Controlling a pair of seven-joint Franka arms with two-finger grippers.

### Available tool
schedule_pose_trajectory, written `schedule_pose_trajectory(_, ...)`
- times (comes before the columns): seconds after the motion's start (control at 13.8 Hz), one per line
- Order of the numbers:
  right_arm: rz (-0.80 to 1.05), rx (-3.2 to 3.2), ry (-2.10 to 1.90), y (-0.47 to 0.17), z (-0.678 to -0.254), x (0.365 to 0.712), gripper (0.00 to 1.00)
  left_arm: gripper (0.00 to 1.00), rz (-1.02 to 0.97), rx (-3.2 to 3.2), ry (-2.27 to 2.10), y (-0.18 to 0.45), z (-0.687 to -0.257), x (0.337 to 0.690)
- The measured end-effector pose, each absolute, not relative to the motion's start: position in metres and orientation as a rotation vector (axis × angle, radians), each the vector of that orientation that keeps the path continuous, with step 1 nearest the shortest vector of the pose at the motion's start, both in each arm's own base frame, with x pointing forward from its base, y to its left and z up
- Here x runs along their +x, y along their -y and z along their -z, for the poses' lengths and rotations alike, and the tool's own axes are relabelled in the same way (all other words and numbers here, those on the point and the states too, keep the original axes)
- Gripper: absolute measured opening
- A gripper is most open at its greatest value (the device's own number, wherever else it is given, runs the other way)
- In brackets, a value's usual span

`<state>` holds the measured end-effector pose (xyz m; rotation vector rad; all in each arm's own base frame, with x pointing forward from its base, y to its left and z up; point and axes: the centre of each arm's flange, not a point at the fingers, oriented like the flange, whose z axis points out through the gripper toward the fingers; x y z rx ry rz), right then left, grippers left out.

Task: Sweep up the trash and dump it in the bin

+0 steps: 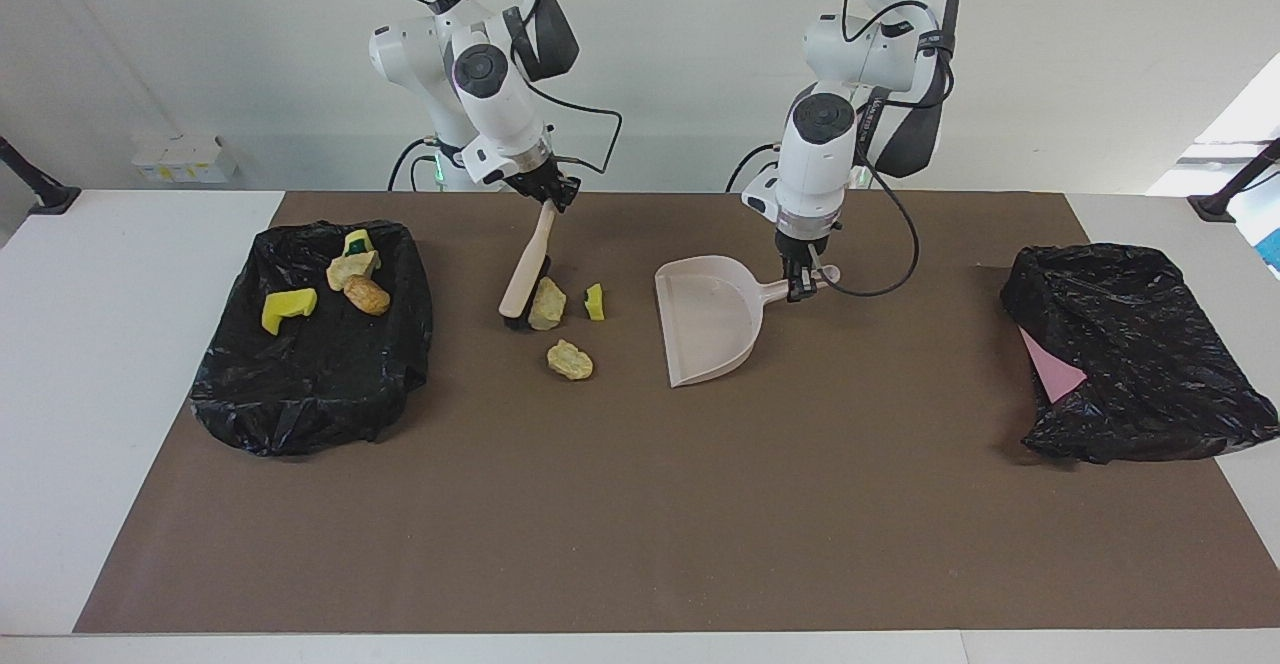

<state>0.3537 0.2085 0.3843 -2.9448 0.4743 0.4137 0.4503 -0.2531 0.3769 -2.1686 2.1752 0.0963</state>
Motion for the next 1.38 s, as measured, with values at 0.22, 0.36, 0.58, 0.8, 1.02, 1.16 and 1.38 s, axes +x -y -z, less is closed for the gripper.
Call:
schedule_pose_trajectory(0.22, -0.418, -2.892, -0.402, -0.254, -0.383, 0.359, 0.26, 0.33, -0.093, -2.165, -2.179, 0.259, -0.367, 0.444)
schedule_pose_trajectory(0.36, -0.399, -2.866, -0.348, -0.287, -0.372, 0.350, 0.26, 0.33, -0.090, -2.164, -2.180, 0.260, -0.367, 0.443)
schedule_pose_trajectory(0.58, -0.368, -2.825, -0.294, -0.326, -0.374, 0.347, 0.26, 0.33, -0.088, -2.163, -2.181, 0.260, -0.367, 0.443)
schedule_pose_trajectory(0.8, -0.336, -2.778, -0.264, -0.352, -0.398, 0.366, 0.26, 0.33, -0.055, -2.158, -2.181, 0.262, -0.368, 0.444)
schedule_pose_trajectory(1.02, -0.304, -2.816, -0.196, -0.362, -0.407, 0.378, 0.26, 0.33, -0.041, -2.156, -2.181, 0.263, -0.367, 0.445)
schedule_pose_trajectory(1.16, -0.251, -2.914, -0.101, -0.358, -0.408, 0.385, 0.26, 0.33, -0.041, -2.157, -2.181, 0.263, -0.367, 0.445)
schedule_pose_trajectory(1.38, -0.159, -3.057, -0.031, -0.332, -0.406, 0.425, 0.26, 0.33, -0.042, -2.159, -2.178, 0.263, -0.366, 0.445)
